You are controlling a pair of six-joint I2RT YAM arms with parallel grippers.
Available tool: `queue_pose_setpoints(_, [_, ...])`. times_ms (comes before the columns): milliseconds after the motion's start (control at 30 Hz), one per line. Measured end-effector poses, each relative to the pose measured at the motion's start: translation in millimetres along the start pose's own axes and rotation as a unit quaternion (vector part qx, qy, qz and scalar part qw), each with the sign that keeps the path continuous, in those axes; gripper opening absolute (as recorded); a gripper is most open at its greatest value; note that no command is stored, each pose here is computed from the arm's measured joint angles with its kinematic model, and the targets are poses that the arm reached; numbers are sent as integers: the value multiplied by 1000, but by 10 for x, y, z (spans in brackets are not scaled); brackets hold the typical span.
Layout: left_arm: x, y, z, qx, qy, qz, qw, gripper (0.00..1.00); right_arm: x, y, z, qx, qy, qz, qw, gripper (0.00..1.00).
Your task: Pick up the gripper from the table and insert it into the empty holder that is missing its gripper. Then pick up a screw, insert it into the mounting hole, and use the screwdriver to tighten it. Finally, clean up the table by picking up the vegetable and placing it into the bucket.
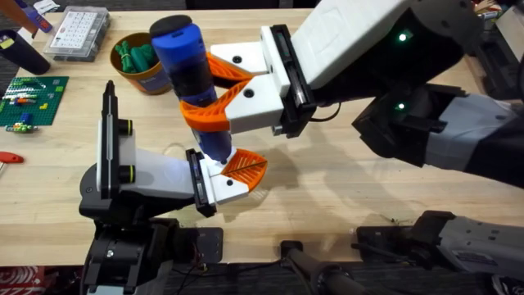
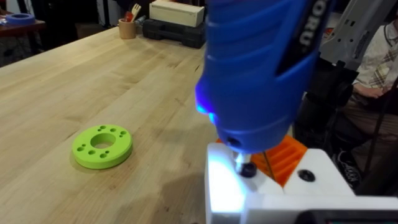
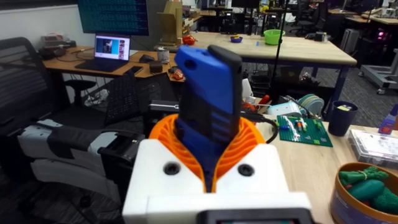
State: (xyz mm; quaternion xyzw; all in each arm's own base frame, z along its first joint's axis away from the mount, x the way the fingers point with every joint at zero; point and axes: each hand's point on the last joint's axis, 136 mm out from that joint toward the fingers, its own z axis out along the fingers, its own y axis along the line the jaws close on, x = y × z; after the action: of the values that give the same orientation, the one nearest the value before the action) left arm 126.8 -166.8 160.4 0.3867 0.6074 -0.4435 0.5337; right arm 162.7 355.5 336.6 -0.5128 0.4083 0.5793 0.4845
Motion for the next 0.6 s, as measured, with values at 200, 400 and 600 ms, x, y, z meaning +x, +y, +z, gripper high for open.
queue_pose_setpoints(200, [17, 0, 0, 0, 2, -8, 1000, 12, 22, -11, -2, 2, 3, 5, 1000, 46])
queue_pose_setpoints(400, [17, 1, 0, 0, 2, -8, 1000, 12, 23, -11, -2, 2, 3, 5, 1000, 46])
queue_pose_setpoints(600, [17, 1, 0, 0, 2, -8, 1000, 12, 10, -8, -2, 1, 1, 2, 1000, 45])
